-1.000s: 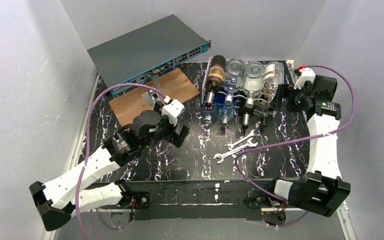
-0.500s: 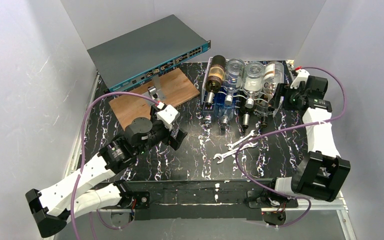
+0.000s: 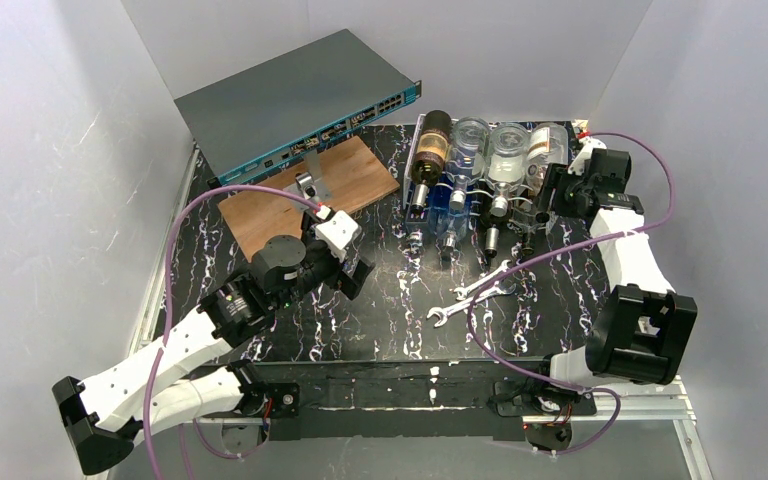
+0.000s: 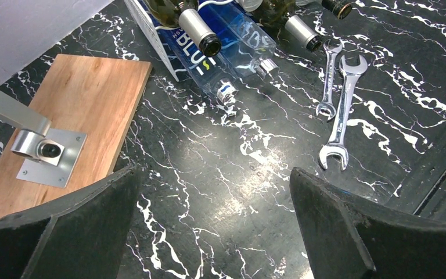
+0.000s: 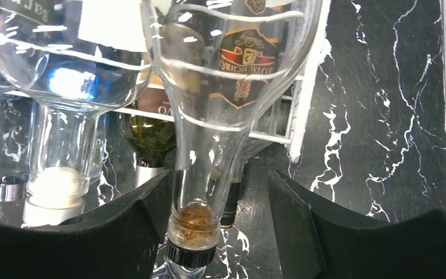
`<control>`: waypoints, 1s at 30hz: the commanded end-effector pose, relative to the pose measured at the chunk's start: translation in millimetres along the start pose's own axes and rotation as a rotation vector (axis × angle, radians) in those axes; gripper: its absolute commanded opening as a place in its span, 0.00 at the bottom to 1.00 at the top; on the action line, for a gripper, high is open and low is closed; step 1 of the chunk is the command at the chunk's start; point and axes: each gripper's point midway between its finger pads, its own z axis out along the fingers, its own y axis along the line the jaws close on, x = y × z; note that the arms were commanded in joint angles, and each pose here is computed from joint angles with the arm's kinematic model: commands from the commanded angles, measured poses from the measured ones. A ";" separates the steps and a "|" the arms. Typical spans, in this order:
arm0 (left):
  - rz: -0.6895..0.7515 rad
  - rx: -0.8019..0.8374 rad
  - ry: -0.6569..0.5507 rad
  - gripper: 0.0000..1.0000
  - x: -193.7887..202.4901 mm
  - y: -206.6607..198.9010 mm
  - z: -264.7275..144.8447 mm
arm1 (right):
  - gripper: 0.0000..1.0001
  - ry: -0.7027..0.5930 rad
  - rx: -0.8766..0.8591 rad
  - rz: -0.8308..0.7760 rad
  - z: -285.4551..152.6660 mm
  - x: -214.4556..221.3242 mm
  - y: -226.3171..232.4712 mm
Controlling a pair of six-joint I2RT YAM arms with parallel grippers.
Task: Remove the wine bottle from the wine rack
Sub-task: Pick up the wine bottle from the wine rack.
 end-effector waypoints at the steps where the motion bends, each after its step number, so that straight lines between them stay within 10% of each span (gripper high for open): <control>1: 0.019 -0.038 -0.028 0.99 -3.3 7.7 -1.6 | 0.68 -0.050 0.047 0.044 5.7 -13.3 -3.6; 30: 0.032 -0.051 -0.021 0.99 0.7 9.9 0.2 | 0.62 -0.021 0.048 0.135 15.7 -1.1 -0.4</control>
